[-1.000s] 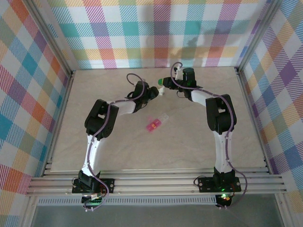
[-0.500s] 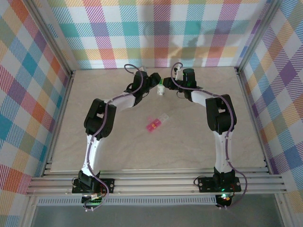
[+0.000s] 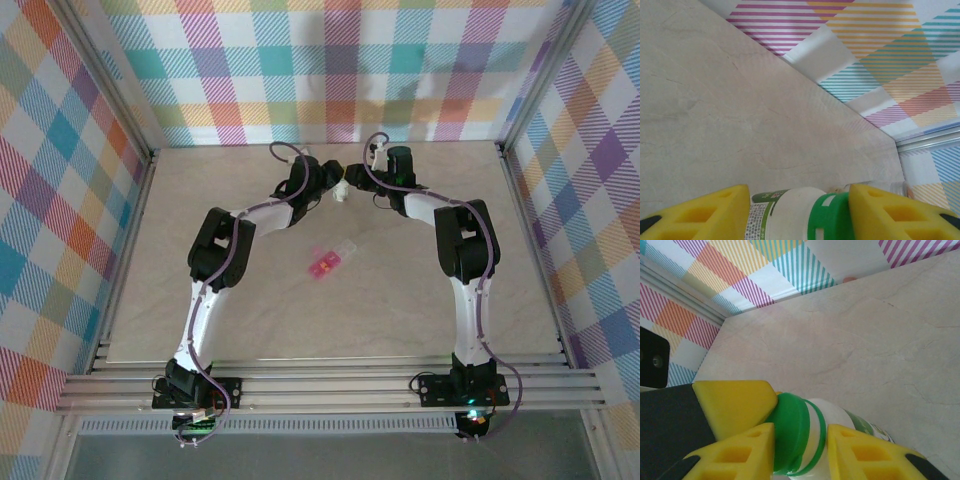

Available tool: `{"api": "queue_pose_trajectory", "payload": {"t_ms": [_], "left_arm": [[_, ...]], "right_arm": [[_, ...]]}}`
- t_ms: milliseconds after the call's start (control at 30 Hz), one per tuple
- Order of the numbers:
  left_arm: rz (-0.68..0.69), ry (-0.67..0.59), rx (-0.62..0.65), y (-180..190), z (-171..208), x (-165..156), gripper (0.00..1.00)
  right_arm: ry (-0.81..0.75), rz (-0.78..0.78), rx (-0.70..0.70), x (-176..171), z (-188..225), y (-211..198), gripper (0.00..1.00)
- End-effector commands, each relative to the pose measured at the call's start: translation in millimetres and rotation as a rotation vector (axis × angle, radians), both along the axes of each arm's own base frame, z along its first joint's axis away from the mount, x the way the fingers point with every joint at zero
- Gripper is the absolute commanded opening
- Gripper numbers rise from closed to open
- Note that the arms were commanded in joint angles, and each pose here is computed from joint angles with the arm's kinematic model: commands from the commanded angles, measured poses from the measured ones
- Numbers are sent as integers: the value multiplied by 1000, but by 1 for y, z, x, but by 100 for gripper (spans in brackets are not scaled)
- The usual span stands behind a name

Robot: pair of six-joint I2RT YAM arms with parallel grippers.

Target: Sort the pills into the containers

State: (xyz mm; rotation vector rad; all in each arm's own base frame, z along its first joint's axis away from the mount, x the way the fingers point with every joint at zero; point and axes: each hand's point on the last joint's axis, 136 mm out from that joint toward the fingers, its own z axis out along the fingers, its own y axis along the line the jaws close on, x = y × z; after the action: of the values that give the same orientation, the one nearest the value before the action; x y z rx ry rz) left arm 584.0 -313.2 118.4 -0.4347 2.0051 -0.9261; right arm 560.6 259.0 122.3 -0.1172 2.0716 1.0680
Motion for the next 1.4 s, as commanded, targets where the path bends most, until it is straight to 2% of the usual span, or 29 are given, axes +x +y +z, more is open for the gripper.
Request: {"api": "queue_pose_trajectory", "payload": {"t_ms": [0, 267, 533, 900, 1200, 1367], "left_arm": [[-9, 95, 73, -10, -48, -20, 53], [-38, 167, -1, -18, -87, -49, 51], [-54, 220, 47, -18, -114, -71, 49], [-50, 325, 87, -14, -158, -89, 39], [-54, 368, 111, -11, -165, -96, 37], [-76, 340, 109, -17, -143, -84, 38]], "right_arm": [[234, -15, -48, -26, -70, -7, 29], [356, -85, -29, -36, -93, -15, 25], [480, -134, -28, -47, -115, -23, 30], [600, -220, -81, -52, -136, -34, 24], [673, -234, -85, -59, -151, -35, 21], [574, -263, -86, -47, -119, -42, 24]]}}
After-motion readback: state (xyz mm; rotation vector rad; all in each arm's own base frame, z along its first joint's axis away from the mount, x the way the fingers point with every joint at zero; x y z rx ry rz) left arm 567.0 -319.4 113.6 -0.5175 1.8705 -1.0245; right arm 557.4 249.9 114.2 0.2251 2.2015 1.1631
